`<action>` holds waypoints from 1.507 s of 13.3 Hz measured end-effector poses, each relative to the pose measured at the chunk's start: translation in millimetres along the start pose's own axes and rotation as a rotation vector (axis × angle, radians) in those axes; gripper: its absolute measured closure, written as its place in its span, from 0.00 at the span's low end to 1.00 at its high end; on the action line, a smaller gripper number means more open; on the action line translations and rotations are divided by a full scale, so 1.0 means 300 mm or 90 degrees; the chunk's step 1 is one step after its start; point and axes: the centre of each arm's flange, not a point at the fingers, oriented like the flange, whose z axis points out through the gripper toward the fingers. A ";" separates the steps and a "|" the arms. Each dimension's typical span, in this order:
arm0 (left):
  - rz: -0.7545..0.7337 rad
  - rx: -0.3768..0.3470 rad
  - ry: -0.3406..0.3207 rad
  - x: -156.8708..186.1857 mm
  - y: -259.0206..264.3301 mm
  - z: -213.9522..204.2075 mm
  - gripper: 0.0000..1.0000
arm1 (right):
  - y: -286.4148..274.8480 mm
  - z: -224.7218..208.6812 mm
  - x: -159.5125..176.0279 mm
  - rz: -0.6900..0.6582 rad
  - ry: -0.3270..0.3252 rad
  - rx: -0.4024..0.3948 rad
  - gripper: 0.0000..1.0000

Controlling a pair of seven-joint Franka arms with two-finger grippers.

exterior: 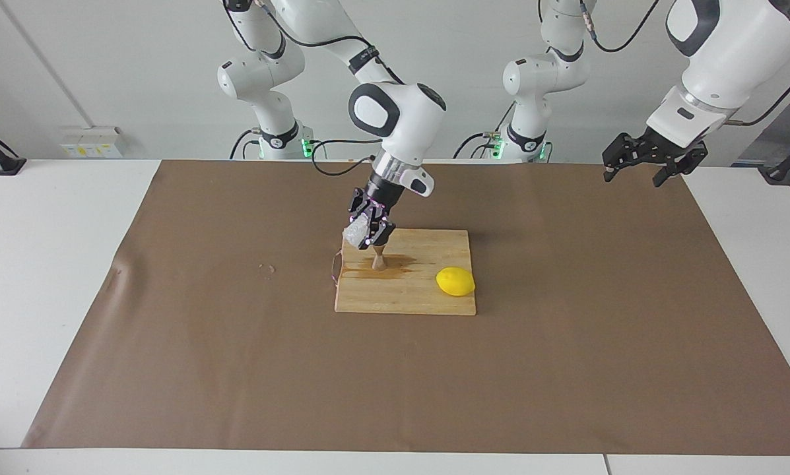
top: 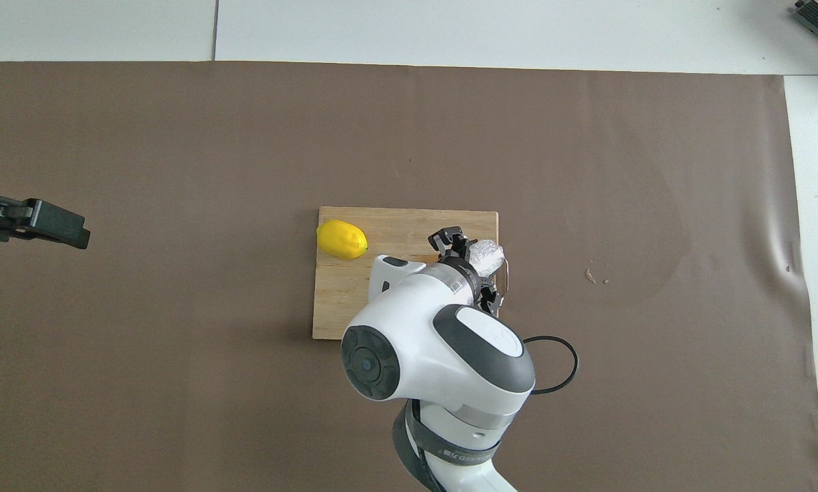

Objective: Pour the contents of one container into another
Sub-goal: 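Tilt the white cup with the right gripper above the jigger, then hold the white cup tipped over the jigger with the right gripper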

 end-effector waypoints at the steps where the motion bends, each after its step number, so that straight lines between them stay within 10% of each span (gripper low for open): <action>1: 0.000 0.000 0.000 0.000 0.000 0.001 0.00 | -0.001 0.001 0.001 -0.006 -0.008 -0.004 0.48; 20: -0.001 -0.001 -0.001 0.006 -0.003 0.008 0.00 | -0.023 -0.002 0.080 -0.077 -0.096 -0.011 0.48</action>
